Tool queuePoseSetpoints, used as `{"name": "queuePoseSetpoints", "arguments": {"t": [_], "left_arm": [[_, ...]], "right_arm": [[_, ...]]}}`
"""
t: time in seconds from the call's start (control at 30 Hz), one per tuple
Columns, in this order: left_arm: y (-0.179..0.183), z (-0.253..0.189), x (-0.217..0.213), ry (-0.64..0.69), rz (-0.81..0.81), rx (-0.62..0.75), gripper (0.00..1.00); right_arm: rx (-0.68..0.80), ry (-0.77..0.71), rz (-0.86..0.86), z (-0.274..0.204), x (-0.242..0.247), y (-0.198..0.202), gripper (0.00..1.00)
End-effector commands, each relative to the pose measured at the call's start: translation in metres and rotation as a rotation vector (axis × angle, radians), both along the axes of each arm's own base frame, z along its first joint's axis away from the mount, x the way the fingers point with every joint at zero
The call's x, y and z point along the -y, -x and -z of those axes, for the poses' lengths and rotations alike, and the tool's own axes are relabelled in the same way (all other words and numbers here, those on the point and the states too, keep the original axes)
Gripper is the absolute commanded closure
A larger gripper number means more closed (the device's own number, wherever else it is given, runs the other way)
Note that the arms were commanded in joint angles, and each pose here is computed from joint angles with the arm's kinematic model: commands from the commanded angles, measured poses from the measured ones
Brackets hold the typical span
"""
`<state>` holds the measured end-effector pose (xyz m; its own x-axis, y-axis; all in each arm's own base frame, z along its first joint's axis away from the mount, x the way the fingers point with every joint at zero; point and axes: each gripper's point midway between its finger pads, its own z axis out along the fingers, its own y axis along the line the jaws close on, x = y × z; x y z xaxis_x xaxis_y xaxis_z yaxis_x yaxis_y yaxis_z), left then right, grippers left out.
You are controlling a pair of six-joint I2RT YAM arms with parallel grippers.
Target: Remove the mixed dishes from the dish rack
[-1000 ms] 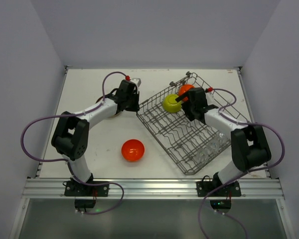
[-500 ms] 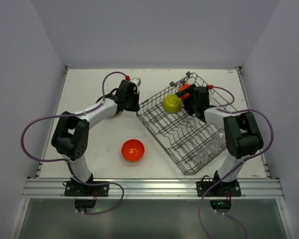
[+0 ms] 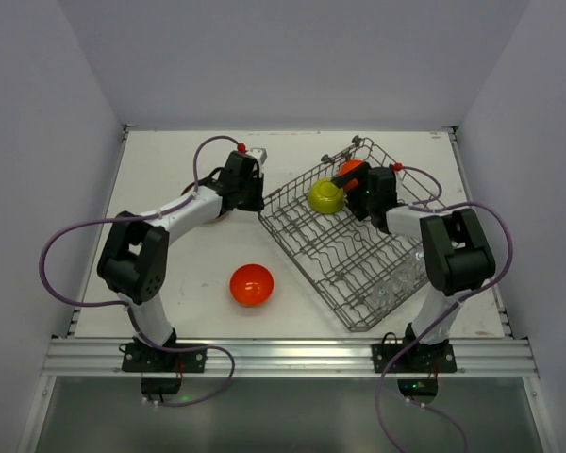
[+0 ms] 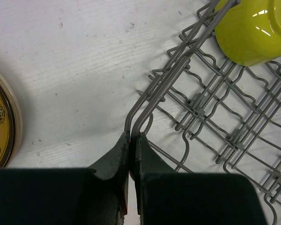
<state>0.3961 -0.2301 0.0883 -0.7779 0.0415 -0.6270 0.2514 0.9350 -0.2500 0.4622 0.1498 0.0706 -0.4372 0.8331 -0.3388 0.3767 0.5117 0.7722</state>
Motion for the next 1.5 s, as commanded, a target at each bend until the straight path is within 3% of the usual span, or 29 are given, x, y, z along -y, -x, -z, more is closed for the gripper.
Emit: {"name": "queuePoseSetpoints", "arguments": {"t": [0.0, 0.57, 1.0, 1.47], "left_arm": [[0.012, 0.008, 0.012, 0.039, 0.040, -0.038, 1.00], [0.012, 0.009, 0.013, 0.039, 0.043, -0.039, 1.00], [0.013, 0.009, 0.013, 0.040, 0.043, -0.044, 1.00], [0.013, 0.009, 0.013, 0.042, 0.047, -0.043, 1.00]], "right_arm": [[-0.019, 0.013, 0.015, 0.007, 0.004, -0.005, 0.01], [-0.021, -0.010, -0.050, 0.015, -0.002, -0.013, 0.01], [0.116, -0.059, -0.109, -0.015, -0.011, -0.011, 0.01], [0.192, -0.138, -0.191, -0.028, -0.027, -0.009, 0.12]]}}
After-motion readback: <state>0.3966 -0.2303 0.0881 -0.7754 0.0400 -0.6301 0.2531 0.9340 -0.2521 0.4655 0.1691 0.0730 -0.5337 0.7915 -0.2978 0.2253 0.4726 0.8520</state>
